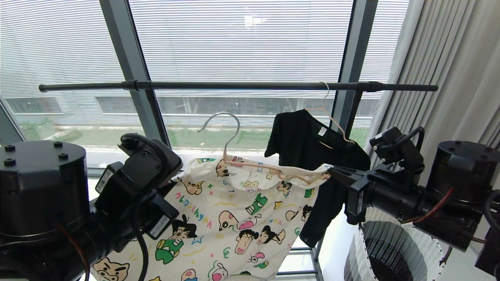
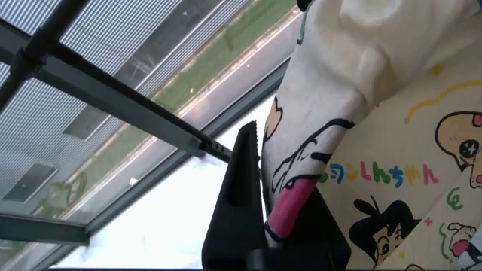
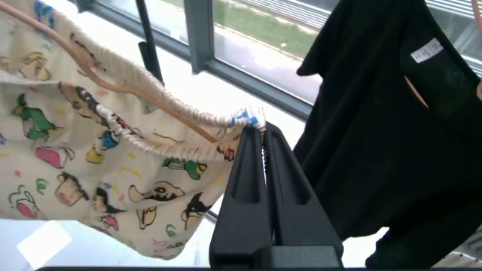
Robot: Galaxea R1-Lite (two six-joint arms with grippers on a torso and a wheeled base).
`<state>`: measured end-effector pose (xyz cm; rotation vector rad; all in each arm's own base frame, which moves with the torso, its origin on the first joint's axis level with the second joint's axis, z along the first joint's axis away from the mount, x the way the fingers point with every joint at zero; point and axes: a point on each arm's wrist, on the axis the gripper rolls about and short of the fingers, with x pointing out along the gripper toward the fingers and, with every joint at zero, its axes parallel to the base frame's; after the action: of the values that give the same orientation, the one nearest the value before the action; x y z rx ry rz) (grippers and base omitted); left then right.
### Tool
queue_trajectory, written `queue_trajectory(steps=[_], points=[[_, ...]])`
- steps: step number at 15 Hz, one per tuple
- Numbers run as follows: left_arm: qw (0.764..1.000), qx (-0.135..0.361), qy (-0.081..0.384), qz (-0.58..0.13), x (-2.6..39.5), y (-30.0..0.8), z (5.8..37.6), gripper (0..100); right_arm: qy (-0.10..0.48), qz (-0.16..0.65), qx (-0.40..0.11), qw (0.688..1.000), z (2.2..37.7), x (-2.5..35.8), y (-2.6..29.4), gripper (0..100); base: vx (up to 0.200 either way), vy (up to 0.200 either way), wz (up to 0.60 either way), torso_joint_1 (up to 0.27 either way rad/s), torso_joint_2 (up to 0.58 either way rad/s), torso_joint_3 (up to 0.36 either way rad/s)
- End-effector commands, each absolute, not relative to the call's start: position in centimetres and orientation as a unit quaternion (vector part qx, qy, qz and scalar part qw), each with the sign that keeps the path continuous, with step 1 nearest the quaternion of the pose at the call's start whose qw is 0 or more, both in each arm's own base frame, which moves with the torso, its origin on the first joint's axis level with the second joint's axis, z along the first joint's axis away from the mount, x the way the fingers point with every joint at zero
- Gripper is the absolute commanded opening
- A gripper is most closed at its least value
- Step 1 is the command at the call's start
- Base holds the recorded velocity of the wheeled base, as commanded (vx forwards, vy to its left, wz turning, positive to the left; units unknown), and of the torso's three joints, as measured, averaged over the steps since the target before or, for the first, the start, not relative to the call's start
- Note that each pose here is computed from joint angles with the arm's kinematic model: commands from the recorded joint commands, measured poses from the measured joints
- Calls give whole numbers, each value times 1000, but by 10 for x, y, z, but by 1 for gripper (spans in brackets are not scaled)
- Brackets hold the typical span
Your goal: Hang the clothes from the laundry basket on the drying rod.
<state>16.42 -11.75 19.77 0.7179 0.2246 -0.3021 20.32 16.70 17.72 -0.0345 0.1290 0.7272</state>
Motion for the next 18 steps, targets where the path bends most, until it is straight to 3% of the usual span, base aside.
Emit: queue_trajectory(steps=[1, 3, 7, 8, 13, 15, 18], points=[[917, 352, 116, -149, 167, -120, 194, 0, 53, 385, -11, 921, 202, 189, 156, 0, 0, 0, 0, 0, 0, 0], [922, 343, 107, -146, 168, -121, 197, 0, 61, 429, -10, 901, 224, 177, 148, 0, 0, 0, 0, 0, 0, 0], [930, 333, 91, -126, 169, -120, 201, 0, 68, 445, -12, 893, 249, 165, 140, 0, 0, 0, 0, 0, 0, 0], [931, 331, 88, -124, 170, -121, 202, 0, 79, 455, -13, 887, 251, 159, 135, 100, 0, 0, 0, 0, 0, 0], [943, 291, 56, -151, 165, -129, 207, 0, 89, 471, -22, 877, 255, 140, 121, 100, 0, 0, 0, 0, 0, 0], [943, 269, 45, -190, 157, -139, 208, 0, 93, 489, -71, 864, 250, 137, 120, 100, 0, 0, 0, 0, 0, 0], [931, 276, 44, -234, 150, -156, 203, 0, 83, 529, -124, 836, 260, 135, 120, 100, 0, 0, 0, 0, 0, 0]])
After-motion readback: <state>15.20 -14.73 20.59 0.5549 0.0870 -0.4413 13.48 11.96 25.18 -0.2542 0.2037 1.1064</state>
